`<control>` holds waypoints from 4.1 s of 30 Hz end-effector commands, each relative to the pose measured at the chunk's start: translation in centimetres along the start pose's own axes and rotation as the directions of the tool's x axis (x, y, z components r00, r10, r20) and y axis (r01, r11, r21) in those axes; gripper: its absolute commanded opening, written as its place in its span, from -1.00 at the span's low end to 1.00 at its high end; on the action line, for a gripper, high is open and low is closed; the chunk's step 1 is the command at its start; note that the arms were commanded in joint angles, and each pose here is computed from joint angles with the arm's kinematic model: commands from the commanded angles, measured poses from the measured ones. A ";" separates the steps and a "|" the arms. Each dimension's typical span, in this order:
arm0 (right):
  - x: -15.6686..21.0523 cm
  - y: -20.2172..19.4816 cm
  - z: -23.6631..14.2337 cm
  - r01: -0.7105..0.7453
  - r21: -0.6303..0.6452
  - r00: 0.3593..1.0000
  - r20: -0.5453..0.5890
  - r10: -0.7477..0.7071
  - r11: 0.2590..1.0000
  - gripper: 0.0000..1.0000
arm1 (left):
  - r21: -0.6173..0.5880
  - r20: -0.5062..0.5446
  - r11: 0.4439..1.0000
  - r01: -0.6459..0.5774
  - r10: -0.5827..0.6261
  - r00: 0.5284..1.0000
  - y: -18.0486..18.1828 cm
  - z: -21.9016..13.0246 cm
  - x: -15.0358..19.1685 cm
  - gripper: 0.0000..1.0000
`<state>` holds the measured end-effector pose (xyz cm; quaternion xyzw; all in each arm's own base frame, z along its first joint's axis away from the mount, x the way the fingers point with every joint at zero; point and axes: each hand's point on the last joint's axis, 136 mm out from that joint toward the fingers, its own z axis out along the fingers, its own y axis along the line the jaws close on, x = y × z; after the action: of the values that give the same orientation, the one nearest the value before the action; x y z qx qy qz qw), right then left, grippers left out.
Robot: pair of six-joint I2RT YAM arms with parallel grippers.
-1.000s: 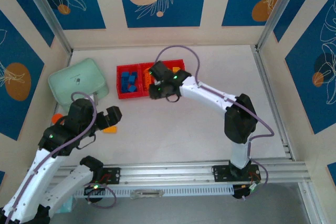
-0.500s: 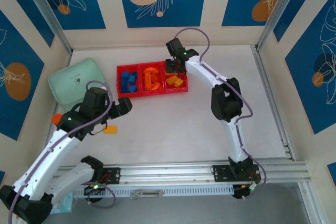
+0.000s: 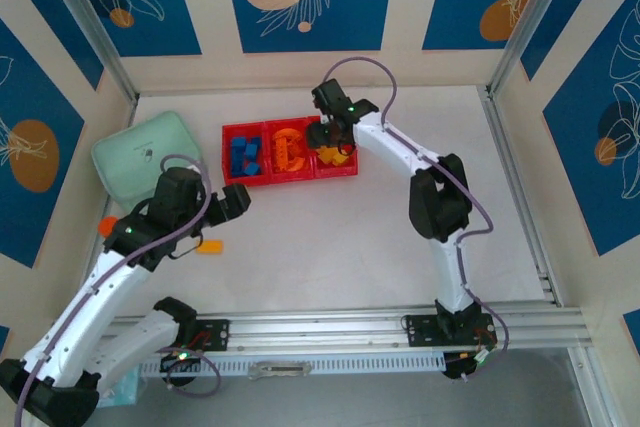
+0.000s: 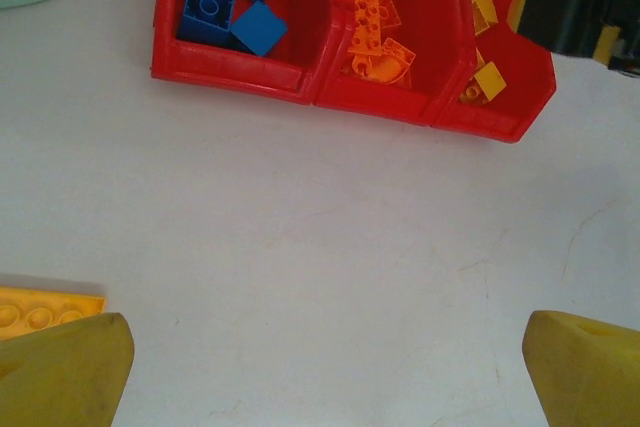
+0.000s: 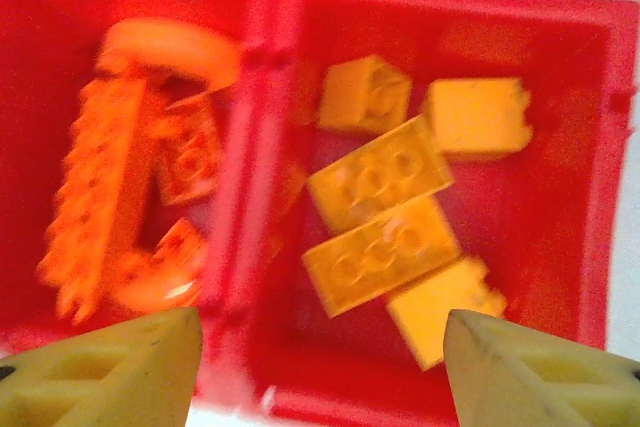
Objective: Sort the legos into containers by color
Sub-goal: Place the lego in the container, then pick up the lego from the bottom-left of the table, then place the lego in the container, then reset both arms
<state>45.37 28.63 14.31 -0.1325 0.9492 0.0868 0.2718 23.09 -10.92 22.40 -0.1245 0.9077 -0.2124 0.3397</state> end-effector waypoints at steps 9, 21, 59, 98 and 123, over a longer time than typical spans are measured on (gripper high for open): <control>8.6 14.5 -6.2 0.322 -0.316 0.944 0.034 -0.329 0.892 0.46 | -0.102 0.014 0.995 0.011 -0.010 1.000 3.6 -4.9 1.5 0.99; 16.8 26.4 -3.8 0.552 -0.579 0.782 0.108 -0.614 0.600 0.50 | -0.199 0.098 0.974 0.109 -0.091 0.991 7.5 -10.3 2.6 0.99; 22.0 32.7 4.9 0.750 -0.509 0.516 0.053 -0.855 0.422 -0.28 | -0.221 0.150 0.959 0.175 -0.144 0.978 8.6 -10.8 2.7 0.99; -3.6 -4.4 1.0 0.050 0.048 0.998 0.035 -0.051 0.998 0.62 | -0.197 0.116 0.980 -0.042 0.065 0.991 2.6 1.9 -3.6 0.99; 12.2 -26.0 -5.1 -0.205 0.281 0.892 0.449 0.060 0.938 1.00 | -0.426 0.397 0.838 -0.341 0.512 0.762 14.2 15.9 -9.4 0.98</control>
<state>39.27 -1.25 5.13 0.0360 0.9190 -0.0705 0.3863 36.78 1.93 6.06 -0.0616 0.8635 0.1001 0.4905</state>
